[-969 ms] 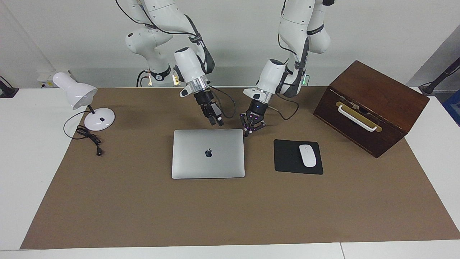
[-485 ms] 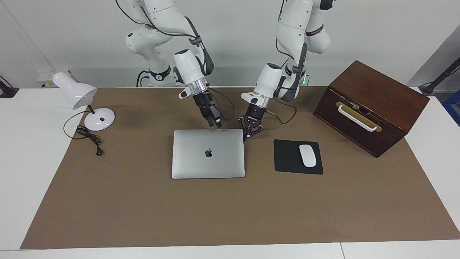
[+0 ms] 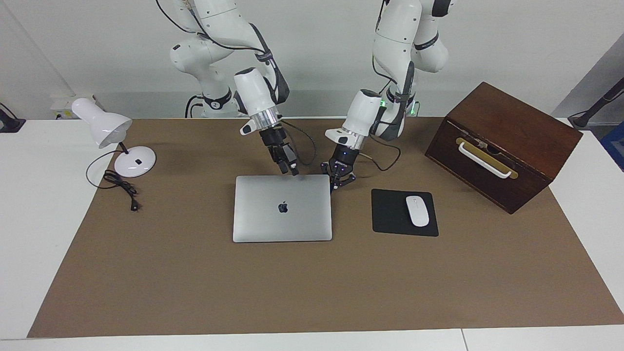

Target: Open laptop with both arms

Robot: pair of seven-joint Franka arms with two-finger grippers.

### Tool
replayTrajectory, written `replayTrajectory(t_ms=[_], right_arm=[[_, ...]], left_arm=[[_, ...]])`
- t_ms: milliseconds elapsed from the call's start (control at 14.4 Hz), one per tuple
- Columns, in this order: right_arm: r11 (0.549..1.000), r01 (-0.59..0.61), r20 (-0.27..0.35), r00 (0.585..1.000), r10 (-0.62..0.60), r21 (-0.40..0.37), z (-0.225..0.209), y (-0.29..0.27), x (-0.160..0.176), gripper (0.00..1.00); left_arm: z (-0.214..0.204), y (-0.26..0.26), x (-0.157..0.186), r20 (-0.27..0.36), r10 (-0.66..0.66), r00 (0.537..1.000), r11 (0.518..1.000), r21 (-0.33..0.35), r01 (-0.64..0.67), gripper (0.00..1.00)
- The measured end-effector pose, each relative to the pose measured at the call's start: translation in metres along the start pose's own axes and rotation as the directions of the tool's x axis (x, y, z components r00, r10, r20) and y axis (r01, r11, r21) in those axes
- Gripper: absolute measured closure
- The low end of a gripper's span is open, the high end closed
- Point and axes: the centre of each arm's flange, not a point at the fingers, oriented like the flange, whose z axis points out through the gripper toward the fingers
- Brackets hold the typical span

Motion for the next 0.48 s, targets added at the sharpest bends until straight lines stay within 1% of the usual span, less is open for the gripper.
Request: replayTrajectory(t_ms=[485], right_arm=[[1.000,0.012,-0.013,1.000,-0.012,0.010,0.0055,-0.0111,0.0085,0.00]], left_arm=[[0.0001,0.0006,0.0002,-0.001,-0.010,1.000,1.000,0.001,0.010,0.99]])
